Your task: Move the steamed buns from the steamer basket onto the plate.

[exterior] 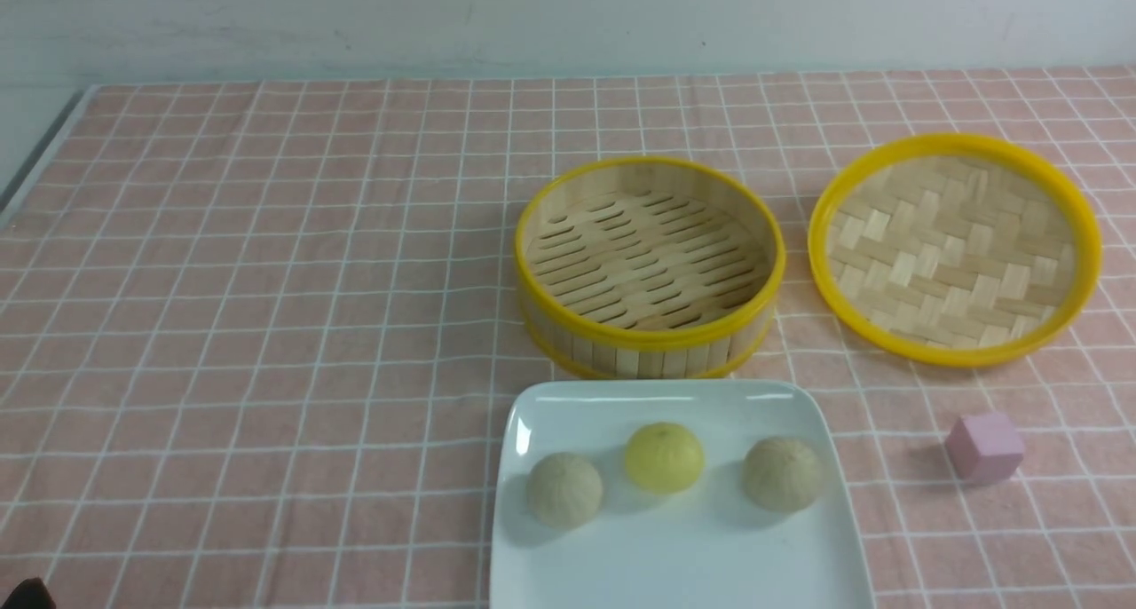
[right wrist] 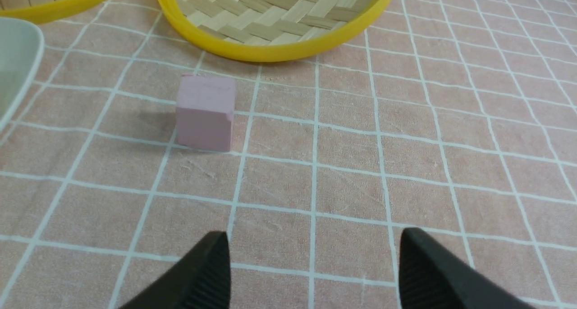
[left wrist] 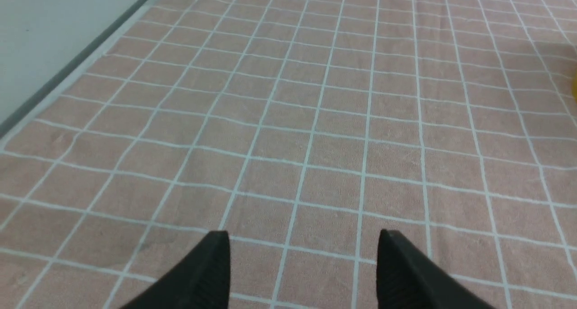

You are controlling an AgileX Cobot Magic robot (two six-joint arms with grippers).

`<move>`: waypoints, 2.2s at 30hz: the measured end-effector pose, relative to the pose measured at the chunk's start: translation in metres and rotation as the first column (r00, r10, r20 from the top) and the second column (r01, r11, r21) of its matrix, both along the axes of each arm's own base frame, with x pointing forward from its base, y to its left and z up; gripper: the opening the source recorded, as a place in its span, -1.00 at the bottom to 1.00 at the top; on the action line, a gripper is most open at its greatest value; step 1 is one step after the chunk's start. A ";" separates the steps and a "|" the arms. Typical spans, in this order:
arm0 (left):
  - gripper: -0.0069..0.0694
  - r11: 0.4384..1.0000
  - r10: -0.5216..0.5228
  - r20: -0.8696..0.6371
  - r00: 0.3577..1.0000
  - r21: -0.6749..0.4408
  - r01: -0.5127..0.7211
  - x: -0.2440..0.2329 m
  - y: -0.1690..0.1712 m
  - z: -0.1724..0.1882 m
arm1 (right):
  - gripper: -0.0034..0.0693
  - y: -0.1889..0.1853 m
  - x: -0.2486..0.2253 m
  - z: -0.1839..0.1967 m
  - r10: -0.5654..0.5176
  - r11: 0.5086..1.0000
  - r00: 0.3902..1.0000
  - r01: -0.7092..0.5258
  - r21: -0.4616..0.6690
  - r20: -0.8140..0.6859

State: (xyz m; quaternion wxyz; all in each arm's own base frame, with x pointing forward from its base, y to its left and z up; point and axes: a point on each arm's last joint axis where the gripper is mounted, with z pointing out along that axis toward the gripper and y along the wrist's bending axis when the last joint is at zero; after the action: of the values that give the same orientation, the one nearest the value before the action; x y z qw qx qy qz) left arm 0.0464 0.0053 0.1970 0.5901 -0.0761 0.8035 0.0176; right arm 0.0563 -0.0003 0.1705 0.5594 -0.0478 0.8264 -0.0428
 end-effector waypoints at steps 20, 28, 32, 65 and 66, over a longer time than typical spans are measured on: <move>0.34 0.999 0.003 -0.044 0.999 -0.037 -0.005 0.003 0.000 -0.023 | 0.46 0.000 0.000 0.000 0.000 1.000 1.000 0.000 0.000 0.000; 0.34 0.997 0.028 -0.010 1.000 -0.076 -0.029 0.005 0.001 -0.025 | 0.46 0.000 0.000 0.000 0.000 1.000 1.000 0.000 0.000 0.000; 0.34 0.999 0.032 -0.008 0.999 -0.041 -0.032 0.005 0.002 -0.025 | 0.46 0.000 0.000 0.000 0.000 1.000 1.000 0.000 0.000 0.000; 0.33 0.998 0.063 -0.003 0.998 -0.016 -0.063 0.004 0.006 -0.025 | 0.46 0.000 0.000 0.000 0.000 1.000 1.000 0.000 0.000 0.000; 0.33 0.998 0.062 -0.004 0.998 -0.012 -0.062 0.004 0.006 -0.025 | 0.46 0.000 0.000 0.000 0.000 1.000 1.000 0.000 0.000 0.000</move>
State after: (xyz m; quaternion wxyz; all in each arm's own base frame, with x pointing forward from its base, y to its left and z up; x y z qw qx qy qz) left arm 0.0507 0.0110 0.1724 0.5874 -0.1046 0.8019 0.0312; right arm 0.0563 -0.0003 0.1705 0.5594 -0.0478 0.8264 -0.0428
